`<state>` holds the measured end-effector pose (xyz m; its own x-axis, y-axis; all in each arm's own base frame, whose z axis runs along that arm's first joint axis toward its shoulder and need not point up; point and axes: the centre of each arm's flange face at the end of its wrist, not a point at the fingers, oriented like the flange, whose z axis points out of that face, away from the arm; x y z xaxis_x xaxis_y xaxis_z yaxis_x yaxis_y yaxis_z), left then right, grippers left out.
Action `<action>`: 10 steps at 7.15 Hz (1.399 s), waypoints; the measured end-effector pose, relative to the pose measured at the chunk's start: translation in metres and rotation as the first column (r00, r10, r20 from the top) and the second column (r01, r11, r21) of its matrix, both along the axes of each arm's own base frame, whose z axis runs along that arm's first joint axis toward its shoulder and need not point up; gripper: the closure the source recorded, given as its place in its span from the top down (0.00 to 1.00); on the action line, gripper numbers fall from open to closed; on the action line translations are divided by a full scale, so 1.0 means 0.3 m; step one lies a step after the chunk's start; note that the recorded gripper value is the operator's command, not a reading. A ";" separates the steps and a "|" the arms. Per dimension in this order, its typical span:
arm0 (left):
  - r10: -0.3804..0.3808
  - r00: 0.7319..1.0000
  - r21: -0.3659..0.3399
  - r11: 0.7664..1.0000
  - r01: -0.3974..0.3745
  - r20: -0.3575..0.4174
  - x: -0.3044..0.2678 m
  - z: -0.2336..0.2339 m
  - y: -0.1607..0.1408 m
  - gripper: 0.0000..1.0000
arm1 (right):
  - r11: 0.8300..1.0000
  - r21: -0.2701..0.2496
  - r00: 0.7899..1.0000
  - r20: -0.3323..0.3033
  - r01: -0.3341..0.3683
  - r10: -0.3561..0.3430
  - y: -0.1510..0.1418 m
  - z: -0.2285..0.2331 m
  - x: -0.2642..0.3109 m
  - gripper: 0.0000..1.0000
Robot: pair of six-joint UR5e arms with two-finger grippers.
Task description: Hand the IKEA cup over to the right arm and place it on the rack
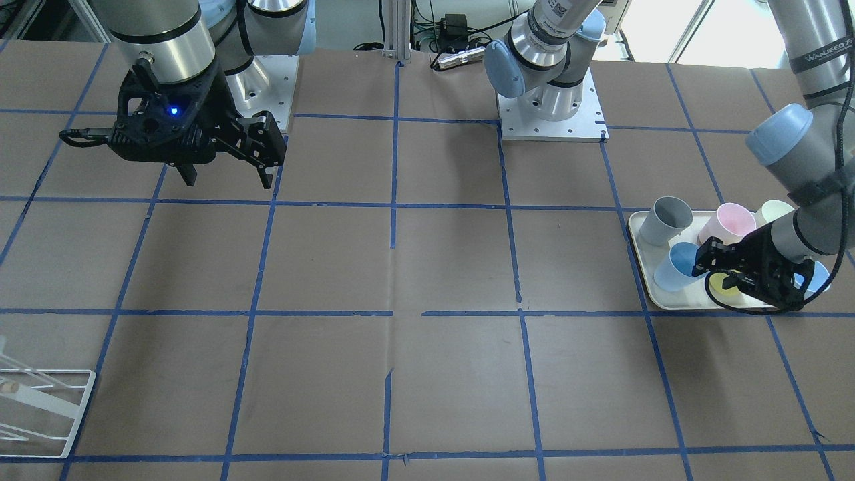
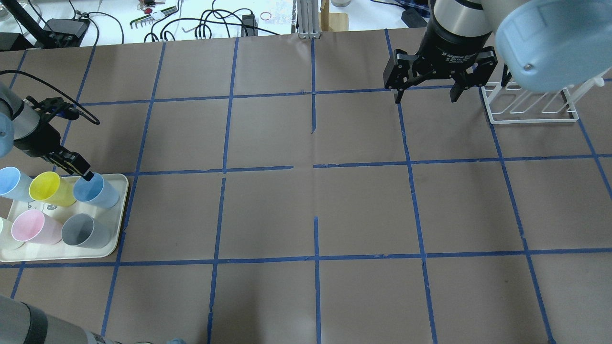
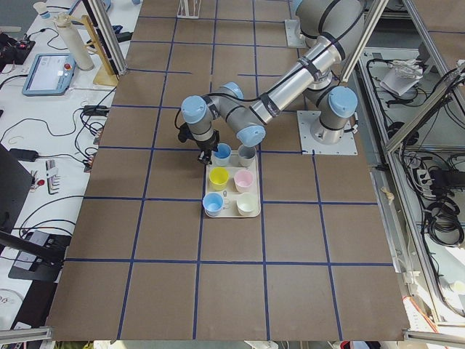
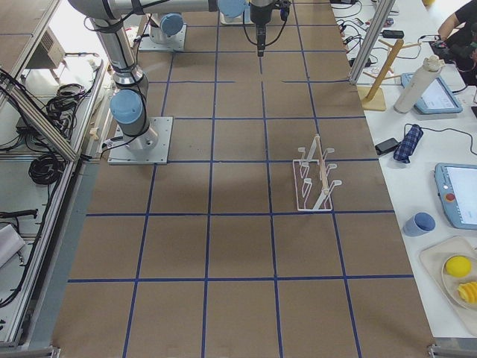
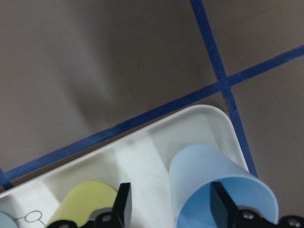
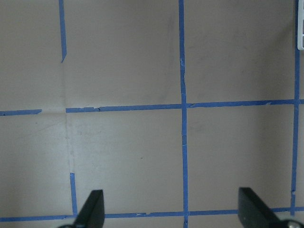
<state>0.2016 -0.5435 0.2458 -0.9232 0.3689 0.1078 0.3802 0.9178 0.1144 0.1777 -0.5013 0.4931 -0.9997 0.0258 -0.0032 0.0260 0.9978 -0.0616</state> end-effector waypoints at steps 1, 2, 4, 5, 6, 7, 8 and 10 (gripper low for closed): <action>0.000 1.000 0.003 1.000 0.000 -0.002 0.000 -0.002 0.000 0.59 | 1.000 0.000 1.000 -0.001 0.000 0.000 0.000 0.000 0.000 1.00; 0.000 1.000 0.003 1.000 0.000 -0.003 -0.001 -0.003 -0.002 0.56 | 1.000 0.001 1.000 -0.001 0.000 0.000 0.001 0.000 0.000 1.00; 0.001 1.000 0.001 1.000 -0.001 -0.004 -0.002 -0.004 -0.005 0.27 | 1.000 0.000 1.000 -0.001 0.000 0.000 0.001 0.000 0.001 1.00; 0.002 1.000 0.004 1.000 -0.002 -0.006 -0.003 -0.007 -0.004 0.00 | 1.000 0.001 1.000 -0.001 0.000 0.000 0.001 0.000 0.002 1.00; 0.002 1.000 0.013 1.000 -0.002 -0.013 -0.006 -0.012 0.000 0.00 | 1.000 0.001 1.000 -0.001 0.000 0.000 0.001 0.000 0.002 1.00; 0.003 1.000 0.024 1.000 -0.002 -0.022 -0.010 -0.016 0.005 0.00 | 1.000 0.001 1.000 -0.001 0.001 -0.001 0.000 -0.001 0.001 1.00; 0.004 1.000 0.034 0.999 -0.003 -0.029 -0.013 -0.018 0.008 0.00 | 1.000 0.003 1.000 -0.002 0.002 -0.002 -0.001 -0.003 -0.002 1.00; 0.016 0.998 0.042 0.999 -0.014 -0.055 -0.030 0.008 0.006 0.00 | 1.000 0.006 1.000 -0.004 0.004 -0.004 -0.002 -0.006 -0.005 1.00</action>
<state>0.1926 -0.5417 0.2482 -0.9208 0.3493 0.1733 0.3732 0.9183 0.1319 0.1762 -0.5018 0.4915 -0.9996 0.0299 0.0009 0.0298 0.9980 -0.0557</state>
